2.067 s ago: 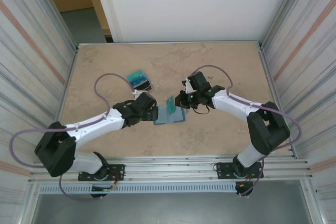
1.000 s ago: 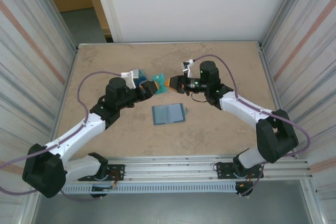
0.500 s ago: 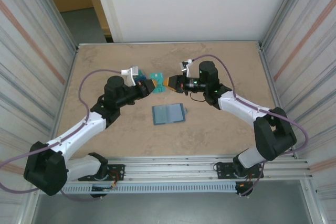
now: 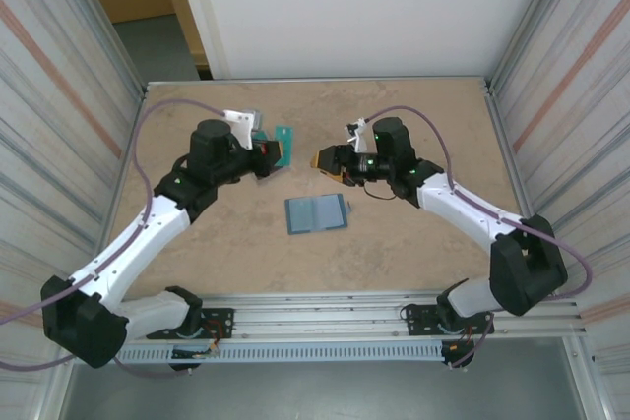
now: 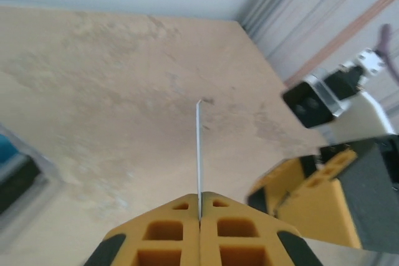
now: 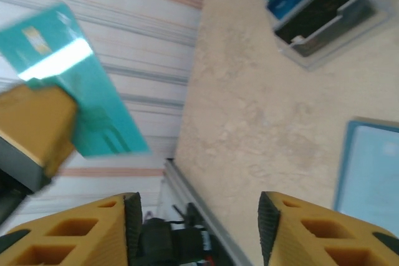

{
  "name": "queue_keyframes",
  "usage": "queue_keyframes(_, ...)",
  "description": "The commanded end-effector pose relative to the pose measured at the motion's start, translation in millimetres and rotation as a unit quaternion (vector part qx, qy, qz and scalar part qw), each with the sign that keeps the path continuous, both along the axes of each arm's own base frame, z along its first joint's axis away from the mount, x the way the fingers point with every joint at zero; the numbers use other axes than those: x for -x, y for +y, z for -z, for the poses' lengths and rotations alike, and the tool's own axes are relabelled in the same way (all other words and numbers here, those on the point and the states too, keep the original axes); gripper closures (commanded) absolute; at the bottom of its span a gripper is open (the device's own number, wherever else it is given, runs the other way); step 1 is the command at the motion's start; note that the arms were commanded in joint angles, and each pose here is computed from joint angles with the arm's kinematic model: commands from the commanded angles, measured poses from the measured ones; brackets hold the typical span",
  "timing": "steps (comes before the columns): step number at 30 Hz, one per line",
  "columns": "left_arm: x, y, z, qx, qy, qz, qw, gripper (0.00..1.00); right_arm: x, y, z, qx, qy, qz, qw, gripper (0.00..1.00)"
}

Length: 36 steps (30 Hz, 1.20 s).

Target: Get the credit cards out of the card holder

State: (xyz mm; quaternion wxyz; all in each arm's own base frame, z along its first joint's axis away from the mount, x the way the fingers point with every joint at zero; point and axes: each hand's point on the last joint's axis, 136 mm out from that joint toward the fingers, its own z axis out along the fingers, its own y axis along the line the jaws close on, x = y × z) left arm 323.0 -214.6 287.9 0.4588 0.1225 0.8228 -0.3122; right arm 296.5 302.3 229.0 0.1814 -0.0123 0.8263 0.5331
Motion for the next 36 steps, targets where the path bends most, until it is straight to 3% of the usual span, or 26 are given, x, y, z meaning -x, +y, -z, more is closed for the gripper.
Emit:
queue_keyframes(1,-14,28,19,-0.149,-0.023,0.004,0.989,1.00,2,-23,7,0.078,-0.020,0.030,0.996,0.43)
queue_keyframes(8,-60,45,25,-0.283,-0.073,0.010,0.956,1.00,2,-42,27,0.147,-0.016,0.057,0.987,0.34)
queue_keyframes(9,-68,45,29,-0.297,-0.074,0.014,0.952,1.00,1,-43,28,0.156,-0.017,0.059,0.986,0.26)
queue_keyframes(11,-83,48,35,-0.326,-0.076,0.023,0.942,1.00,0,-46,32,0.177,-0.018,0.062,0.982,0.19)
queue_keyframes(17,-125,65,64,-0.403,-0.058,0.060,0.911,1.00,-1,-56,43,0.230,-0.016,0.081,0.970,0.14)
queue_keyframes(22,-139,72,91,-0.432,-0.041,0.114,0.893,1.00,-3,-62,51,0.251,-0.002,0.092,0.964,0.12)
queue_keyframes(30,-151,83,116,-0.425,-0.042,0.165,0.889,1.00,-5,-66,50,0.270,-0.003,0.101,0.958,0.11)
queue_keyframes(36,-152,83,139,-0.440,-0.032,0.198,0.876,1.00,-5,-70,51,0.278,0.004,0.109,0.954,0.10)
